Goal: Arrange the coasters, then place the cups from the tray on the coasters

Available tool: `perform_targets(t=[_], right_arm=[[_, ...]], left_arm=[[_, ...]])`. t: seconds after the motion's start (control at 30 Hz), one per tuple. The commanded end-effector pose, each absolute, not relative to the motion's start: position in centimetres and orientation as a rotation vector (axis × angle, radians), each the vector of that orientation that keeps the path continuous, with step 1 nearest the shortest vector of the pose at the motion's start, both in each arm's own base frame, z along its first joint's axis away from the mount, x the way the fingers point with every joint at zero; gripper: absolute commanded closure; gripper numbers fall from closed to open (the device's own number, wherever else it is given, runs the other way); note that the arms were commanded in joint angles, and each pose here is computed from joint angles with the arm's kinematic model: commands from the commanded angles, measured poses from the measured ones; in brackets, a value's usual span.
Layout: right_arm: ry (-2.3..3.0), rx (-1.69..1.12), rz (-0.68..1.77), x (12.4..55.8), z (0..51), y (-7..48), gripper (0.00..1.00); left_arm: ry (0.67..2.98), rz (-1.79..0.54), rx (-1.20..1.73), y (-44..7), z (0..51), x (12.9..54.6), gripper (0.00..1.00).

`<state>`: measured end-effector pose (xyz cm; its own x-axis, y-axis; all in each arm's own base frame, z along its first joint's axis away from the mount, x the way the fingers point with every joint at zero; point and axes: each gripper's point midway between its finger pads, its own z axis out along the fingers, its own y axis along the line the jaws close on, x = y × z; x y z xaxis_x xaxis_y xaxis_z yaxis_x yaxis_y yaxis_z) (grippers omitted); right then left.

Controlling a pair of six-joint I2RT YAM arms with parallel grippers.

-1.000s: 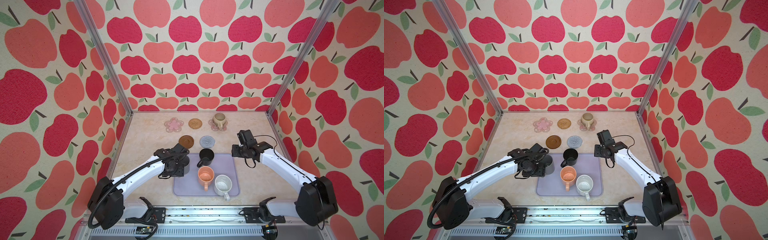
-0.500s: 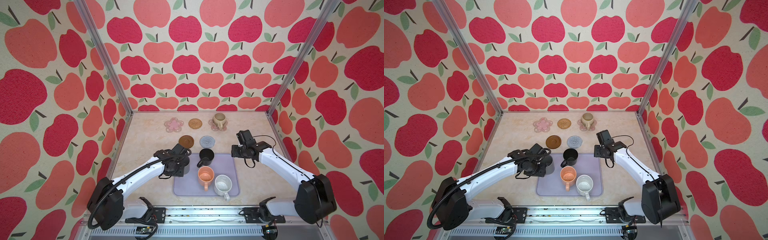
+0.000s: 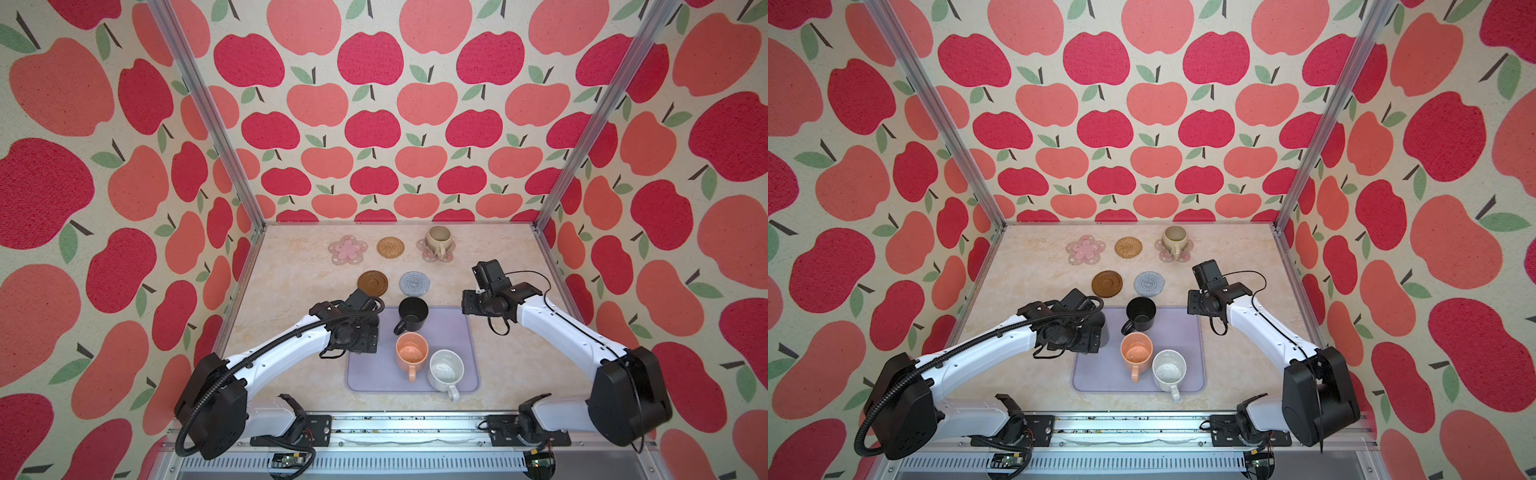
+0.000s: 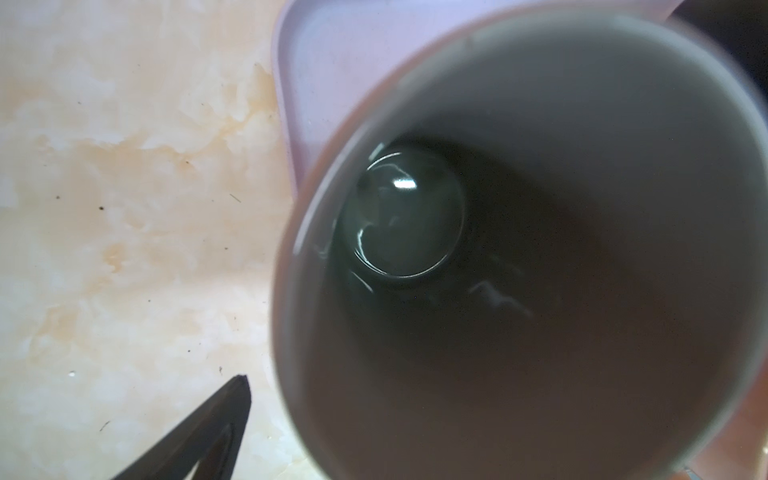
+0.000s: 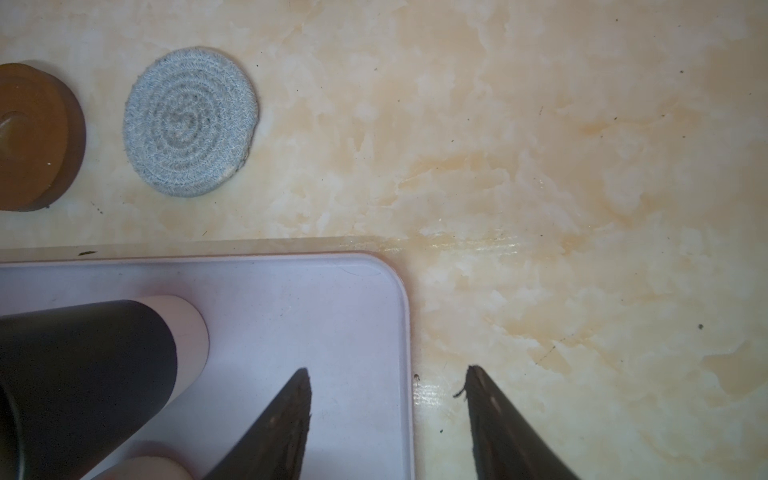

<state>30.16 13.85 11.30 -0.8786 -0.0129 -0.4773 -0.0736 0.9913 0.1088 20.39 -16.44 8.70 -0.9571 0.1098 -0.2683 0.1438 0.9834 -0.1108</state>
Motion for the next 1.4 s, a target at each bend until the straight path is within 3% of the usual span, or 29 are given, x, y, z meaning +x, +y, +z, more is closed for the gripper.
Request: perform_targets(t=[0.0,0.27,0.93,1.1,1.37], right_arm=[[2.604,-0.061,0.196,30.5,12.6,14.2,0.38],[2.589,-0.046,0.214,30.3,12.9,14.2,0.38],[2.558,-0.030,0.226,29.8,14.1,13.9,0.38],[2.555,-0.027,0.224,29.9,14.3,13.8,0.39],[2.554,-0.011,0.243,29.8,14.0,14.0,0.39]], left_arm=[[2.798,-0.198,0.121,-15.7,9.7,20.8,0.01],[2.767,-0.188,0.038,-14.3,10.8,20.9,0.01],[2.764,-0.406,0.256,-17.5,10.4,19.6,0.00],[2.775,-0.367,0.234,-17.0,9.6,19.5,0.10],[2.768,-0.385,0.249,-17.2,9.1,19.3,0.15]])
